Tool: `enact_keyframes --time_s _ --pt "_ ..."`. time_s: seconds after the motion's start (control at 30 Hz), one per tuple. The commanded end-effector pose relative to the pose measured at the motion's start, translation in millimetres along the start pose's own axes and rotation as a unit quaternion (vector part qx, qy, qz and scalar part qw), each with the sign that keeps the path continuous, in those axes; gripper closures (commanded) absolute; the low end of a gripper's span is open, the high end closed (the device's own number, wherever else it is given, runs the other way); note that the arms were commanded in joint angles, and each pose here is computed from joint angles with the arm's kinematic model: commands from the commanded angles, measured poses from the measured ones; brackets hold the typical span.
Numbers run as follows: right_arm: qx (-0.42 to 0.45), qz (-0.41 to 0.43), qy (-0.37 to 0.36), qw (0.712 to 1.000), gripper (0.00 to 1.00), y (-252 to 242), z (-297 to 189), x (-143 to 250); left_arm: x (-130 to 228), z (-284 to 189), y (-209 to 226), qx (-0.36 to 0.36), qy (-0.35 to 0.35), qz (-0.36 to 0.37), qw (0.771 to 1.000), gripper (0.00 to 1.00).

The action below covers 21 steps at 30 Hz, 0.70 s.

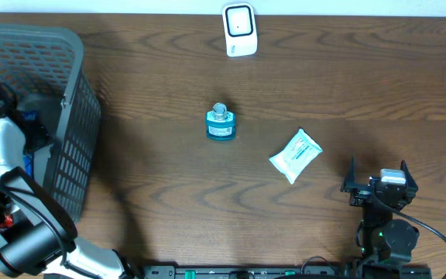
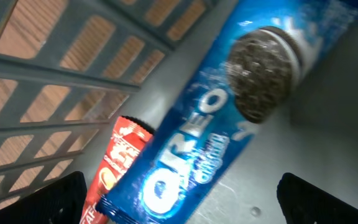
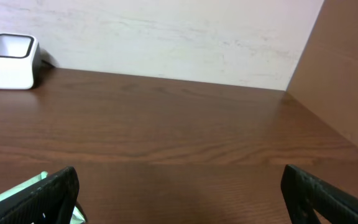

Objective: Scan the item barcode
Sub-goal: 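Reach the left gripper into the basket and grasp the blue Oreo pack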

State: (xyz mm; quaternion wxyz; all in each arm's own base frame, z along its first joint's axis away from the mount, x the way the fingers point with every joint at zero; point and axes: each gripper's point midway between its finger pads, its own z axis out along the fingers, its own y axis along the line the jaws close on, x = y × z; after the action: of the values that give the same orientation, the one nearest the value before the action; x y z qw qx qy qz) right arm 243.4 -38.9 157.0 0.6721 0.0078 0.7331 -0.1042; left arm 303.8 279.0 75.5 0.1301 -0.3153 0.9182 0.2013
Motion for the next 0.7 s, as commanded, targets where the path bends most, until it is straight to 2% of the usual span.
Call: enact_keyframes --time_s 0.0,0.33,0.37,0.43,0.47,0.53,0.6,0.67 --pt "-0.002 0.003 -0.001 1.000 0.01 1 0 0 10 16 -5 0.028 0.020 0.006 0.999 0.02" --pt "-0.002 0.003 -0.001 1.000 0.01 1 0 0 32 56 -25 0.052 0.070 0.020 0.996 0.03" --pt "-0.002 0.003 -0.001 1.000 0.01 1 0 0 34 58 -26 0.053 0.074 0.021 0.996 0.08" --pt "-0.002 0.003 -0.001 1.000 0.01 1 0 0 38 62 -28 0.055 0.081 0.023 0.995 0.38" --pt "-0.002 0.003 -0.001 1.000 0.01 1 0 0 38 62 -29 0.055 0.082 0.023 0.995 0.58" --pt "-0.002 0.003 -0.001 1.000 0.01 1 0 0 37 61 -30 0.059 0.080 0.023 0.995 0.81" --pt "-0.002 0.003 -0.001 1.000 0.01 1 0 0 35 56 -33 0.066 0.077 0.022 0.995 0.91" --pt "-0.002 0.003 -0.001 1.000 0.01 1 0 0 32 48 -33 0.066 0.070 0.020 0.995 0.93"
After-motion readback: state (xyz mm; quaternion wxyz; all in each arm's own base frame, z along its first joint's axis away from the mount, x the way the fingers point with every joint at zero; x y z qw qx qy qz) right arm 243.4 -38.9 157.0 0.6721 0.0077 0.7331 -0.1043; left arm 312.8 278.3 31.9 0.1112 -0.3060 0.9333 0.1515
